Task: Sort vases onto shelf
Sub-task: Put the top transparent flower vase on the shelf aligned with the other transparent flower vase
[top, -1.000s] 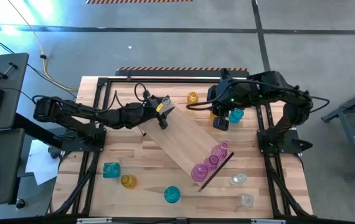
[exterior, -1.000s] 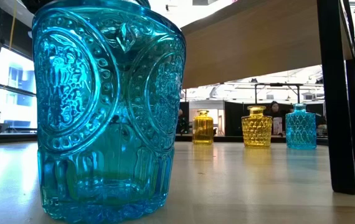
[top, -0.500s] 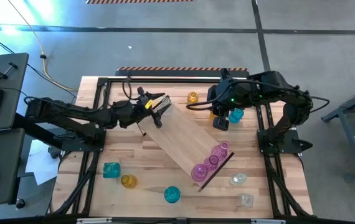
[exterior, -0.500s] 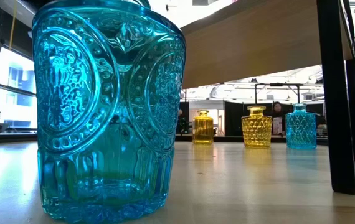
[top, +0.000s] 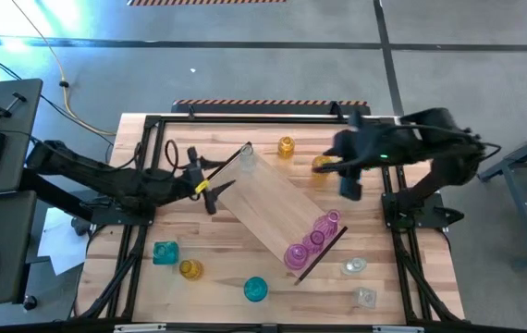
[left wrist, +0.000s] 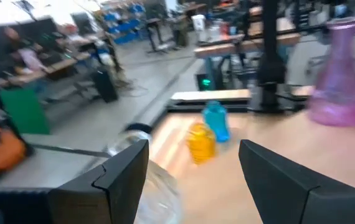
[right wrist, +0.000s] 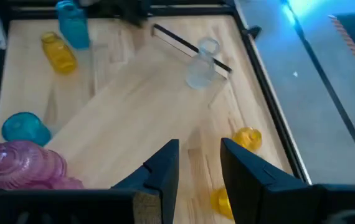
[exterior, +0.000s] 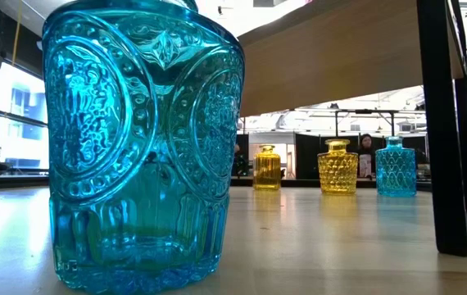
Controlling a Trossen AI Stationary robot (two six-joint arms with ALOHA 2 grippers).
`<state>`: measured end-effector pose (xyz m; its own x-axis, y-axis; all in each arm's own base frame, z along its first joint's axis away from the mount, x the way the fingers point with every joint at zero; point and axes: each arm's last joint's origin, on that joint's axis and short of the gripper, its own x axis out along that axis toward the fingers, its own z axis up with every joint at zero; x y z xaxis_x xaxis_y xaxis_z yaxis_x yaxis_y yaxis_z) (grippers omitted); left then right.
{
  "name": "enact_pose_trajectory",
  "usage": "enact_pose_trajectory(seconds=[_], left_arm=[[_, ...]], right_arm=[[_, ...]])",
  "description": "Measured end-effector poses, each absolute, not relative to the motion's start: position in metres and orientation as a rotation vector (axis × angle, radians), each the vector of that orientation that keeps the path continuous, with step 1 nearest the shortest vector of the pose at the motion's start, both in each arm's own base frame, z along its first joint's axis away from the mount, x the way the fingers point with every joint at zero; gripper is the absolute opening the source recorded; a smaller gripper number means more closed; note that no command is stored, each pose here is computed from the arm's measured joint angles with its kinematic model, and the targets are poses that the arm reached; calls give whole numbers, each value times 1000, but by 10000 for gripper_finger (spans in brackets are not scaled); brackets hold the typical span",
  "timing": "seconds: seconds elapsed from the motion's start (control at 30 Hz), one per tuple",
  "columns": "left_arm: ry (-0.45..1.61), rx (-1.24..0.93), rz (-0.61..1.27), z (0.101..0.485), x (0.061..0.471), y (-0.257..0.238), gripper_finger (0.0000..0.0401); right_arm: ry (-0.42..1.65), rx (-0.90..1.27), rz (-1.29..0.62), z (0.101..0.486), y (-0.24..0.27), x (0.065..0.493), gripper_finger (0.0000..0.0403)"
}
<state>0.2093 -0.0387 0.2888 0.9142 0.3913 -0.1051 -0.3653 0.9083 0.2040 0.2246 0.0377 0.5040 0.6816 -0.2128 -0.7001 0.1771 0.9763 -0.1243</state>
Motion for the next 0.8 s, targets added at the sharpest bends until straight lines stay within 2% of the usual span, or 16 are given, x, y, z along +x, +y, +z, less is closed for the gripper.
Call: enact_pose_trajectory(seconds=[0.17,0.3,0.5,0.8], left_arm=[[166,129,308,285,204,-57,241],[183,117,255,279,205,-70,241],[187,75,181,271,208,-92,241],[118,54,72,269,209,-121,241]], right_arm=[[845,67,-262,482,49,198,99],[973,159,-303,438,65,186,99],[1128,261,-252,380,103,170,99],[996,304,-248,376,155,121,99]])
